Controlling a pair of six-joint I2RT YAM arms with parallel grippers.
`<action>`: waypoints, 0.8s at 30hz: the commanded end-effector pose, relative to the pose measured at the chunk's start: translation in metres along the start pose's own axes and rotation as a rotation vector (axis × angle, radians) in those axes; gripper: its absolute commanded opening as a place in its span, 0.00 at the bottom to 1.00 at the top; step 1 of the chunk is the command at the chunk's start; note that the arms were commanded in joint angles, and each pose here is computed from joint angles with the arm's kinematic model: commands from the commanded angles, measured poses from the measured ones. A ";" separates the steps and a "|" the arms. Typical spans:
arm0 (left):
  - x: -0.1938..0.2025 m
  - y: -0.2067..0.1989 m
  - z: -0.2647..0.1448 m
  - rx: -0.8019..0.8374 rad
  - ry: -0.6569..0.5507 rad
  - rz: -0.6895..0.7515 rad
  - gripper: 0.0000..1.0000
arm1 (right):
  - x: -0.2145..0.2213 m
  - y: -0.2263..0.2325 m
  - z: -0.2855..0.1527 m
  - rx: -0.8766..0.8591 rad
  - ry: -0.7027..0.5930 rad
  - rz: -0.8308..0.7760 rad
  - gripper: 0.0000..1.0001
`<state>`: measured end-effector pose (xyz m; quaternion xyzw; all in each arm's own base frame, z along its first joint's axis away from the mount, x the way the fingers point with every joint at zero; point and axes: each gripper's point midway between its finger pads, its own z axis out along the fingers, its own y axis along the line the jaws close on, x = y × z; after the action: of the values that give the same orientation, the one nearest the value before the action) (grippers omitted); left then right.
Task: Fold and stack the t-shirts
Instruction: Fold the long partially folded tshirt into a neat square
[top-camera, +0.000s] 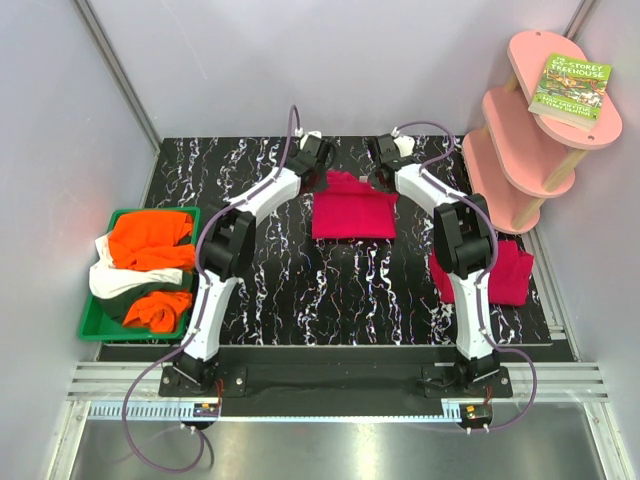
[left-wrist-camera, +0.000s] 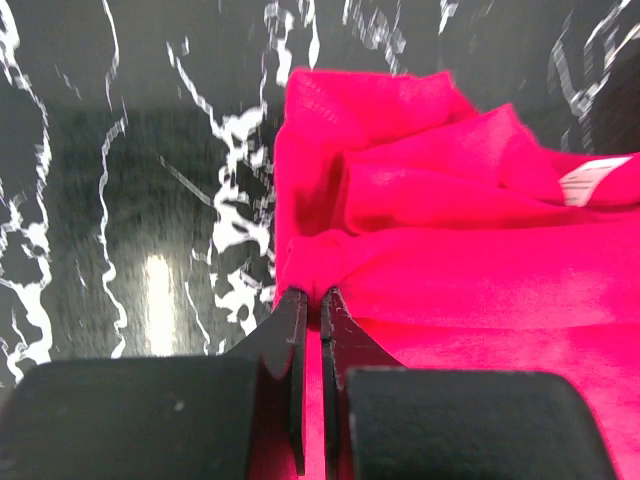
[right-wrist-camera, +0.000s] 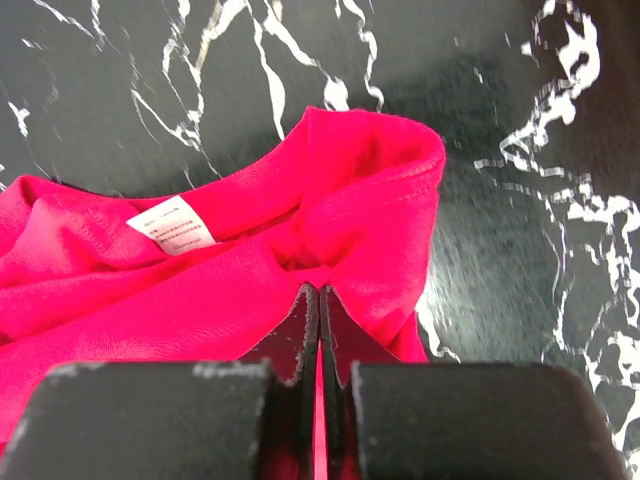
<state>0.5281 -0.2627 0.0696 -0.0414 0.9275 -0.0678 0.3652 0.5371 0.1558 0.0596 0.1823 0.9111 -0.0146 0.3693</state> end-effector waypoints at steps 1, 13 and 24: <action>-0.057 0.013 -0.009 -0.017 -0.124 -0.007 0.00 | -0.051 -0.014 0.004 0.037 -0.115 0.018 0.00; -0.059 0.010 -0.005 0.013 -0.113 0.006 0.67 | -0.042 -0.030 0.021 0.050 -0.073 0.043 0.26; -0.053 0.016 -0.041 0.021 -0.109 -0.092 0.99 | -0.057 -0.005 -0.039 -0.066 -0.157 0.044 0.63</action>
<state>0.5458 -0.2318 0.0725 -0.0618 0.9247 -0.0562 0.3715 0.5527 0.1130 0.0516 0.2049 0.9003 -0.0273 0.3830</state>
